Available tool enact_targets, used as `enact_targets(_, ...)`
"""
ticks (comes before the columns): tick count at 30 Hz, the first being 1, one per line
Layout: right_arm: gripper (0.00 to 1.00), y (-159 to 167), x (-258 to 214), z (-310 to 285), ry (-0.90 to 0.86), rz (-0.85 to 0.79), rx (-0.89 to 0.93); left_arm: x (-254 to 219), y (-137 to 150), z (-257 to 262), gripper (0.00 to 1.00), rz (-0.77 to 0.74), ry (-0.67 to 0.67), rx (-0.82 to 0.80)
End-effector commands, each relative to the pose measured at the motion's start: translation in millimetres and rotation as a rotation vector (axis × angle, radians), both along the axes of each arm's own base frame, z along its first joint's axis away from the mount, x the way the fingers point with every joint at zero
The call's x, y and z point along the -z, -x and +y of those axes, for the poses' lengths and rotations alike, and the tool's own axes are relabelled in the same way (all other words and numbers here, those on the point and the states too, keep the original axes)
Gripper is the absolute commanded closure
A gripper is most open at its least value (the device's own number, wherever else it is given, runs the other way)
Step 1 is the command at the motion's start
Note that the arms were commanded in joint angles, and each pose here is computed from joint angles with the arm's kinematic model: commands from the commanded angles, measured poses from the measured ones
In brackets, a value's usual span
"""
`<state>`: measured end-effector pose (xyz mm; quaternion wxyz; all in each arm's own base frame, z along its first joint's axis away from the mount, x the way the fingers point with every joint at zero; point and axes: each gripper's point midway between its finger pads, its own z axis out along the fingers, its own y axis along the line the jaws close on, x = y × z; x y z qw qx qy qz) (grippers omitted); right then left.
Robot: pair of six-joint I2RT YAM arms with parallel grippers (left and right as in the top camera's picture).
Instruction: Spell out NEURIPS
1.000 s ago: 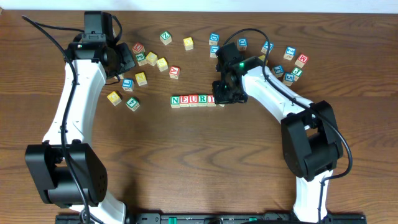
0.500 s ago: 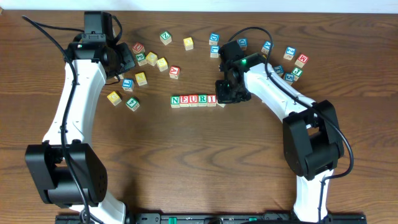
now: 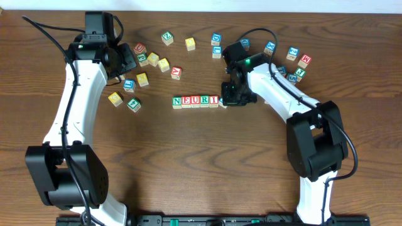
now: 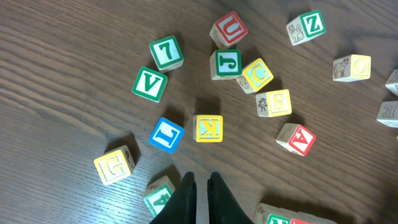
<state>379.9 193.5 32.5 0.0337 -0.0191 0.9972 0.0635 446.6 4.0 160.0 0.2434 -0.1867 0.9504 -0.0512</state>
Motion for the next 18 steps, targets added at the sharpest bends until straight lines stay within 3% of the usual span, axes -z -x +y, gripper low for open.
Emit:
enact_targets(1, 0.98, -12.1, -13.1, -10.1, 0.031, -0.051, 0.062, 7.2, 1.9, 3.3, 0.92, 0.020, -0.015, -0.008)
enact_targets(18, 0.98, -17.2, 7.4, -0.8, 0.043, -0.058, 0.053, 7.1, 1.9, 3.3, 0.92, 0.020, -0.015, -0.008)
